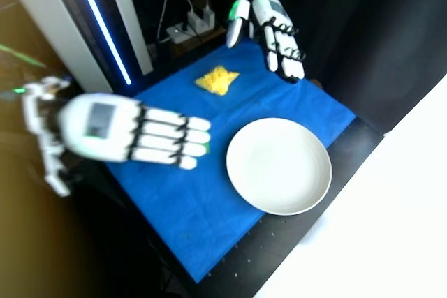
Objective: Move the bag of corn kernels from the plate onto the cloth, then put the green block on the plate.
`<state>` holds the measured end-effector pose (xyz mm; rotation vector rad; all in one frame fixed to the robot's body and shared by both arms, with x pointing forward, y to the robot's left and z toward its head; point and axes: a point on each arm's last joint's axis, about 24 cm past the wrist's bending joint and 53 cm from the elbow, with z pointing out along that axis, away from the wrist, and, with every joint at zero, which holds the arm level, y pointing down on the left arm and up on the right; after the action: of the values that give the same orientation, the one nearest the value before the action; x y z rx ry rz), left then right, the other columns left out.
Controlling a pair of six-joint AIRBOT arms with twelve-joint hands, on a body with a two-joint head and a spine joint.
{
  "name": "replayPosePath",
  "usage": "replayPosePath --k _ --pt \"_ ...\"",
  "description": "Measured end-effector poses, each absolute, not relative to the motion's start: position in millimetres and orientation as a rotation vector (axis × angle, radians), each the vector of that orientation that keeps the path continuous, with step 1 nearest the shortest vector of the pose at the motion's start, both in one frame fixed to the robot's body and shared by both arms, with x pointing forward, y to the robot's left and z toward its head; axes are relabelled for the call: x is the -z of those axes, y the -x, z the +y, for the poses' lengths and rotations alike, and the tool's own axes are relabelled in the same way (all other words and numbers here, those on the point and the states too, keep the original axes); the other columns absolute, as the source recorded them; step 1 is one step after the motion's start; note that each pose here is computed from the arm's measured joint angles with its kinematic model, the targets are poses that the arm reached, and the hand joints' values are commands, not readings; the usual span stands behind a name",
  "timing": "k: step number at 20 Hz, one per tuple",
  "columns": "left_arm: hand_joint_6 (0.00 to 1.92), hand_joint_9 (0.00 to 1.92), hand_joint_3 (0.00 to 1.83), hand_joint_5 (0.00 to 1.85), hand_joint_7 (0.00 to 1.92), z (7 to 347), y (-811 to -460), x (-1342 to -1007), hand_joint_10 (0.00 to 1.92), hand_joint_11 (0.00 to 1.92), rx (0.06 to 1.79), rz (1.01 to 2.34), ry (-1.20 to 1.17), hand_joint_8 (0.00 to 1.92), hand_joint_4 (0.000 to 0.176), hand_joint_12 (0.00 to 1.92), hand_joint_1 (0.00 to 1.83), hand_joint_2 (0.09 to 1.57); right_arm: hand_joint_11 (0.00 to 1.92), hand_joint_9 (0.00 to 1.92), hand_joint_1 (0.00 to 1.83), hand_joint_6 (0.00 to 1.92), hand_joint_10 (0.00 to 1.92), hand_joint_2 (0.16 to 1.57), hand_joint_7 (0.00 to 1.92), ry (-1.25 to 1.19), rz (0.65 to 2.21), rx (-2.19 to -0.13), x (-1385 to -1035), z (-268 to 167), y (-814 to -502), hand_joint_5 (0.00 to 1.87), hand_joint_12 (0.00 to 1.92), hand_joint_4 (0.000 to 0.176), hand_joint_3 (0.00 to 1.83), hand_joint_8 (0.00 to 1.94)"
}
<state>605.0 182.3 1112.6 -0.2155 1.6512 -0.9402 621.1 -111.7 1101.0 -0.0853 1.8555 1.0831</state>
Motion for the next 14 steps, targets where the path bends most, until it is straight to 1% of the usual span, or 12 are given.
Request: replayPosePath --k 1,2,3,4,5,6,8,9,10,11,13,14 --pt "0.01 0.0 0.01 0.02 0.0 186 -606 -1114 0.0 0.04 0.935 1.642 0.227 0.0 0.13 0.03 0.05 1.31 0.0 0.16 0.95 0.03 0.08 1.2 0.08 0.1 1.871 -1.084 -1096 -106 -619 0.15 0.95 0.0 0.0 0.0" --pt "0.01 0.0 0.01 0.04 0.0 188 -607 -1118 0.0 0.01 0.933 1.629 0.229 0.0 0.138 0.02 0.09 1.32 0.0 0.18 0.97 0.03 0.09 1.18 0.1 0.111 1.882 -1.08 -1091 -104 -619 0.17 1.07 0.0 0.0 0.01" --pt "0.01 0.0 0.02 0.04 0.0 188 -607 -1121 0.0 0.01 0.935 1.615 0.229 0.0 0.123 0.02 0.1 1.34 0.0 0.2 0.98 0.03 0.11 1.17 0.11 0.111 1.89 -1.076 -1089 -102 -620 0.18 1.2 0.0 0.0 0.01" --pt "0.01 0.0 0.01 0.05 0.0 190 -606 -1121 0.0 0.01 0.934 1.607 0.234 0.0 0.121 0.02 0.1 1.34 0.0 0.23 1.01 0.03 0.14 1.17 0.14 0.113 1.902 -1.067 -1086 -101 -622 0.2 1.26 0.0 0.0 0.01" --pt "0.01 0.01 0.01 0.05 0.0 191 -604 -1119 0.0 0.01 0.931 1.614 0.24 0.0 0.121 0.03 0.14 1.35 0.0 0.24 1.02 0.03 0.16 1.17 0.17 0.112 1.902 -1.067 -1086 -98 -625 0.22 1.29 0.0 0.0 0.01" --pt "0.0 0.01 0.0 0.05 0.0 191 -603 -1117 0.0 0.0 0.932 1.619 0.243 0.0 0.116 0.06 0.16 1.36 0.0 0.26 1.09 0.04 0.17 1.18 0.23 0.126 1.899 -1.066 -1087 -94 -627 0.26 1.2 0.0 0.0 0.02" --pt "0.0 0.01 0.0 0.05 0.02 193 -603 -1116 0.0 0.0 0.927 1.62 0.251 0.0 0.118 0.1 0.13 1.37 0.0 0.47 1.2 0.07 0.26 1.17 0.58 0.136 1.908 -1.08 -1082 -85 -624 0.51 1.49 0.0 0.0 0.05" --pt "0.0 0.02 0.0 0.06 0.02 195 -603 -1115 0.0 0.0 0.924 1.619 0.259 0.0 0.11 0.1 0.12 1.37 0.28 0.68 1.19 1.1 0.57 1.2 0.82 0.14 1.908 -1.085 -1081 -83 -623 0.65 1.52 0.0 0.01 0.98" --pt "0.0 0.01 0.0 0.06 0.02 196 -604 -1116 0.0 0.0 0.921 1.618 0.264 0.0 0.114 0.08 0.13 1.37 0.56 0.75 1.32 1.24 1.31 1.22 0.8 0.141 1.9 -1.093 -1084 -81 -623 0.65 1.54 0.0 0.0 1.27" --pt "0.0 0.01 0.0 0.06 0.02 198 -603 -1116 0.0 0.0 0.919 1.615 0.266 0.0 0.113 0.08 0.13 1.37 0.66 0.77 1.34 1.29 1.48 1.23 0.77 0.142 1.884 -1.099 -1089 -80 -625 0.63 1.56 0.0 0.0 1.35" --pt "0.0 0.0 0.0 0.07 0.0 199 -602 -1115 0.0 0.0 0.917 1.615 0.27 0.0 0.12 0.05 0.12 1.37 0.64 0.75 1.33 1.4 1.54 1.26 0.72 0.149 1.886 -1.086 -1091 -83 -627 0.56 1.62 0.0 0.0 1.43" --pt "0.0 0.01 0.0 0.07 0.01 200 -601 -1114 0.0 0.0 0.914 1.615 0.27 0.0 0.116 0.11 0.13 1.38 0.67 0.75 1.33 1.43 1.56 1.27 0.69 0.178 1.885 -1.072 -1094 -82 -627 0.54 1.66 0.0 0.0 1.47"
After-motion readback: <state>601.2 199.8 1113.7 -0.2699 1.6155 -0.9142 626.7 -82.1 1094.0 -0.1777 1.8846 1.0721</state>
